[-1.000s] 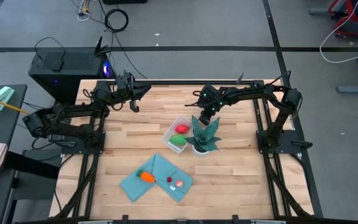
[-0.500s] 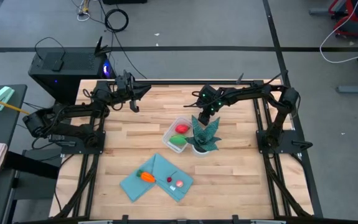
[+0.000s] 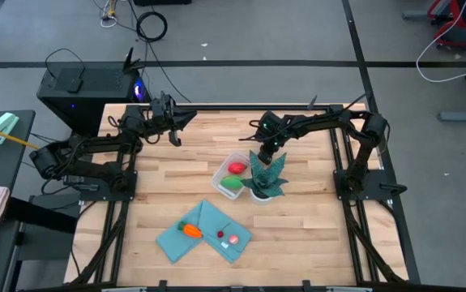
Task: Pick and placing Produce into tupperware
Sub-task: Put the strawberry into the container
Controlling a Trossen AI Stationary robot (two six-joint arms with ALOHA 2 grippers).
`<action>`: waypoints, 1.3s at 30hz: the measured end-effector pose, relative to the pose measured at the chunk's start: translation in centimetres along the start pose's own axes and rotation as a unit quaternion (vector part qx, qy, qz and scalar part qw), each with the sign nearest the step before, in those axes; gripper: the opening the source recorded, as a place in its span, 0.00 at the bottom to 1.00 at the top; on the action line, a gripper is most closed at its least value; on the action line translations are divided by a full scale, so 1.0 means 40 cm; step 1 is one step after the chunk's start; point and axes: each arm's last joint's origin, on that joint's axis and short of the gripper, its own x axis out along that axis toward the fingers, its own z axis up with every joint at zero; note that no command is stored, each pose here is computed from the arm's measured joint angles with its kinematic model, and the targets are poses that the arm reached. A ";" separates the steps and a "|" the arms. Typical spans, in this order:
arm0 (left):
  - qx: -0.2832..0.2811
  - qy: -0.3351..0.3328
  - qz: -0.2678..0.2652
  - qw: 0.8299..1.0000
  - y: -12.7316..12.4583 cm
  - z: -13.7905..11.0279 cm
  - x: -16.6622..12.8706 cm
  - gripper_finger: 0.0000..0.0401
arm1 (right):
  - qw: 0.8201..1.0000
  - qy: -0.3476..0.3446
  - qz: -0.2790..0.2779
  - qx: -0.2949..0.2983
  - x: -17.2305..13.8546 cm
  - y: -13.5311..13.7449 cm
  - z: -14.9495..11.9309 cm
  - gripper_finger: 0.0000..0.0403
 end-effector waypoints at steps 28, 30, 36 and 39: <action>0.001 0.009 0.004 1.000 0.004 -0.004 -0.001 0.09 | 0.999 0.020 0.024 -0.013 -0.087 0.016 0.090 0.03; 0.001 0.009 0.004 1.000 0.003 -0.004 -0.001 0.08 | 0.999 0.043 0.029 -0.018 -0.083 0.028 0.079 0.07; 0.001 0.008 0.004 1.000 0.003 -0.004 -0.001 0.10 | 0.996 0.080 0.028 -0.022 -0.073 0.059 0.060 0.29; 0.001 0.008 0.004 1.000 0.003 -0.004 -0.001 0.10 | 0.996 0.082 0.027 -0.029 -0.068 0.073 0.059 0.42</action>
